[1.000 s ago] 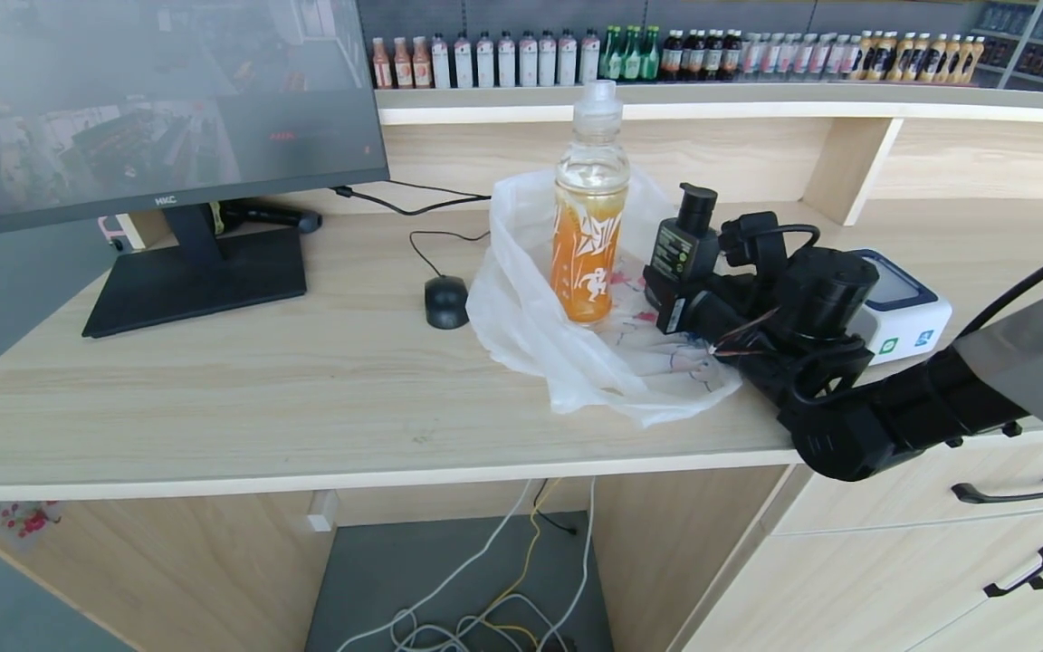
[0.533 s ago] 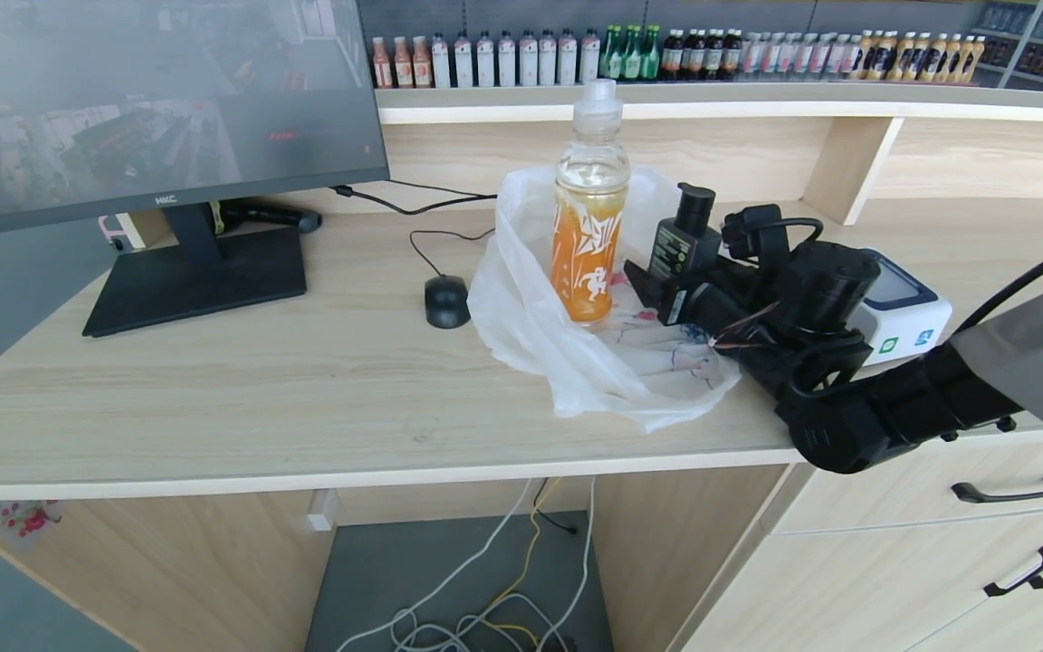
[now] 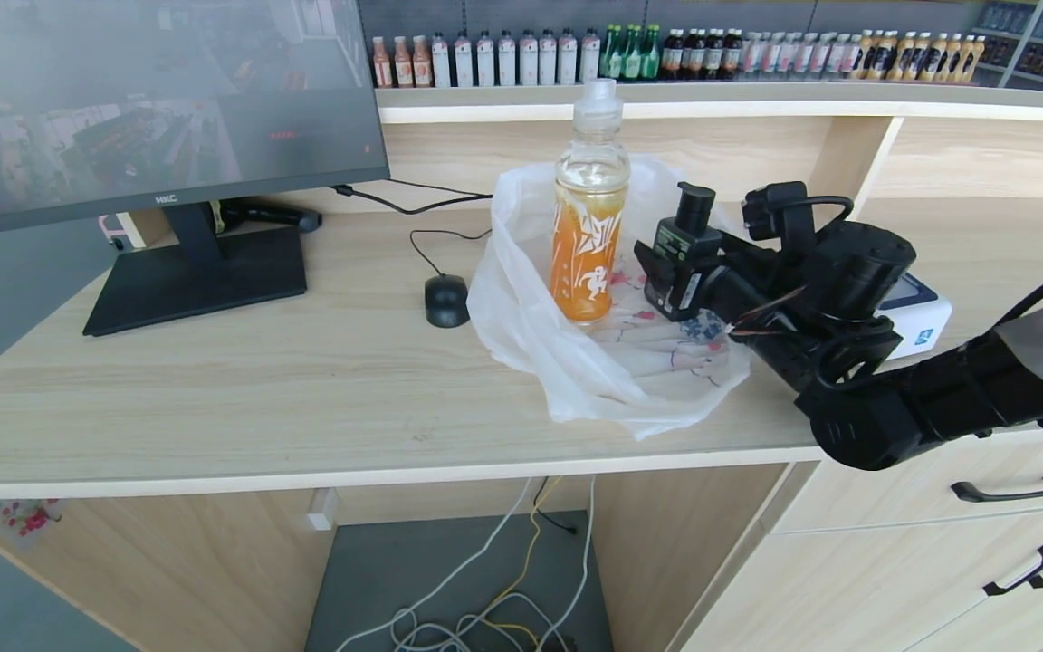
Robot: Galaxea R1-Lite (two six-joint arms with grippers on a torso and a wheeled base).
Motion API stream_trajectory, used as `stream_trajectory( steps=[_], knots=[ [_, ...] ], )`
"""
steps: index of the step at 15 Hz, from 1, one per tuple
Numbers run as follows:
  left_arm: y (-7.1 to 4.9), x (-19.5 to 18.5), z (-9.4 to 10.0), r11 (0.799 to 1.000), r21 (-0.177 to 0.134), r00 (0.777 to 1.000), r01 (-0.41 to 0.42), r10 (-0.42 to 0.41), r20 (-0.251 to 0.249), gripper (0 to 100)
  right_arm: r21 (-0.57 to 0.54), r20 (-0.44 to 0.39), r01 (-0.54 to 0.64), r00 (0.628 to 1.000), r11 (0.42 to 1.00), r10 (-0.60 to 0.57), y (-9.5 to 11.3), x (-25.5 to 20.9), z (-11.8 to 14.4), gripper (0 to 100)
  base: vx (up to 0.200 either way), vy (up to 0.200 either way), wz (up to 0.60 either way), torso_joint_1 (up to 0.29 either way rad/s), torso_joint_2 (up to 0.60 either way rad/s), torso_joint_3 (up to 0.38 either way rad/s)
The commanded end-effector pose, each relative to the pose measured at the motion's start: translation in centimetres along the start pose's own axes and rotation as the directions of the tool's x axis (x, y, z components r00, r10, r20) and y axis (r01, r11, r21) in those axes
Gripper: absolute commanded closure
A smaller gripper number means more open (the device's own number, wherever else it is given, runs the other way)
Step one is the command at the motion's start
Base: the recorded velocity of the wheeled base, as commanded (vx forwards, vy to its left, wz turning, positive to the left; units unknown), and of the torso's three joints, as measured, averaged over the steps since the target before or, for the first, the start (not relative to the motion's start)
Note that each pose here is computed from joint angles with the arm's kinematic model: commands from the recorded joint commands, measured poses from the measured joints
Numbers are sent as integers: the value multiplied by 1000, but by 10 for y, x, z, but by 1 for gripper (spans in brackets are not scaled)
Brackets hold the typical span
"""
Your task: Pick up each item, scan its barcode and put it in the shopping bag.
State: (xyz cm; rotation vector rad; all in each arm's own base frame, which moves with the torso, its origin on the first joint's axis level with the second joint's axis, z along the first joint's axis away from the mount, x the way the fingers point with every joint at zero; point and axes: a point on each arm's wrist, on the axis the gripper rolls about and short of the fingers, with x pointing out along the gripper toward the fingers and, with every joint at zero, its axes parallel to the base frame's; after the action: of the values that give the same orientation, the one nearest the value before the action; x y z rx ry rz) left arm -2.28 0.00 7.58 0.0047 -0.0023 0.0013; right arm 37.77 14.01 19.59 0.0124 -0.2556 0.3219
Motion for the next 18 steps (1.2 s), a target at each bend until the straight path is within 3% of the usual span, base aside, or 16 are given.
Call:
stream_trajectory(
  steps=[1, 6, 9, 13, 14, 18],
  knots=[
    [0, 0, 0, 1000, 0, 1000, 0, 0, 1, 0, -1, 52, 2, 999, 1000, -2, -1, -14, 29, 0, 0, 0, 0, 0, 0, 0],
    [0, 0, 0, 1000, 0, 1000, 0, 0, 1, 0, 7, 87, 14, 996, 1000, -14, -5, -82, 77, 0, 0, 0, 0, 0, 0, 0],
    [0, 0, 0, 1000, 0, 1000, 0, 0, 1, 0, 38, 96, 15, 995, 999, -19, -9, -152, 95, 0, 0, 0, 0, 0, 0, 0],
    [0, 0, 0, 1000, 0, 1000, 0, 0, 1, 0, 45, 61, 18, 998, 999, -20, -11, -243, 85, 0, 0, 0, 0, 0, 0, 0],
    [0, 0, 0, 1000, 0, 1000, 0, 0, 1, 0, 68, 39, 30, 999, 997, -33, -13, -282, 72, 0, 0, 0, 0, 0, 0, 0],
    [0, 0, 0, 1000, 0, 1000, 0, 0, 1, 0, 78, 19, 91, 995, 993, -93, -15, -336, 59, 0, 0, 0, 0, 0, 0, 0]
  ],
)
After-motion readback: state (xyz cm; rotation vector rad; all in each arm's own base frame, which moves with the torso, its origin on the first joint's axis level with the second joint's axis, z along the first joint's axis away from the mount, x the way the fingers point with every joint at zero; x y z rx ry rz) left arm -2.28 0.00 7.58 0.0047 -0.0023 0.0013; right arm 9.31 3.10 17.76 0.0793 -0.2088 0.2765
